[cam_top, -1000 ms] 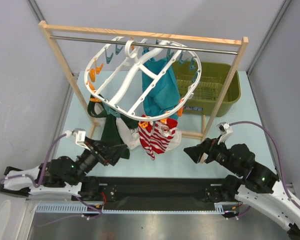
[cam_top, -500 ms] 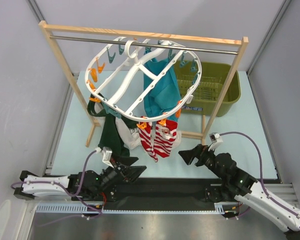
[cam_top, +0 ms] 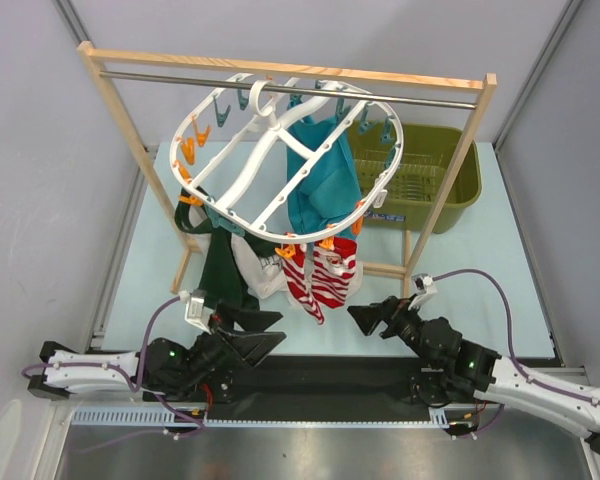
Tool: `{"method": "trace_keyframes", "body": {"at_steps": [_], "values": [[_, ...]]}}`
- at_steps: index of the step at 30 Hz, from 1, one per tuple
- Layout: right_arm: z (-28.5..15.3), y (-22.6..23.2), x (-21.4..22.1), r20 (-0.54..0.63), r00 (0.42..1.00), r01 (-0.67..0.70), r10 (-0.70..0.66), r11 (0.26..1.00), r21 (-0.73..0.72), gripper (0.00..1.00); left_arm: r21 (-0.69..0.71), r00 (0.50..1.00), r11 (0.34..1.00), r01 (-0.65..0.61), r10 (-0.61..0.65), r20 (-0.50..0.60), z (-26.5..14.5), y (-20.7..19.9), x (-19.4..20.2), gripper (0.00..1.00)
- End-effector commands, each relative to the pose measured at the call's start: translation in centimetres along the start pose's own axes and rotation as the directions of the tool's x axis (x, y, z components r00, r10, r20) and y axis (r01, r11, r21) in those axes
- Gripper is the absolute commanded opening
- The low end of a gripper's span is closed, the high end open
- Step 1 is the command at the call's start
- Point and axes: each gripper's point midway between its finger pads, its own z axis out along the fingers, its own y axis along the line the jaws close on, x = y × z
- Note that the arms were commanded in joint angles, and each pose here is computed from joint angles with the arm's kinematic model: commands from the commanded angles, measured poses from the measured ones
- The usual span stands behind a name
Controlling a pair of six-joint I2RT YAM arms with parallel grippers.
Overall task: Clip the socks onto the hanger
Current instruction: Reset both arms
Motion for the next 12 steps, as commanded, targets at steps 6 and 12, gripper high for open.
{"method": "trace_keyframes", "body": {"at_steps": [6, 12], "values": [[-0.5, -5.7, 2.4, 0.07, 0.996, 0.036, -0.05, 0.981, 0.189, 1.0, -0.048, 0.993, 0.998, -0.032, 0.026, -0.113, -1.9, 5.4, 6.6, 0.91], [-0.8, -5.1, 2.9, 0.055, 0.998, 0.032, -0.042, 0.986, 0.165, 1.0, -0.047, 0.995, 0.999, -0.027, 0.022, -0.095, -1.9, 5.3, 6.3, 0.93]]}}
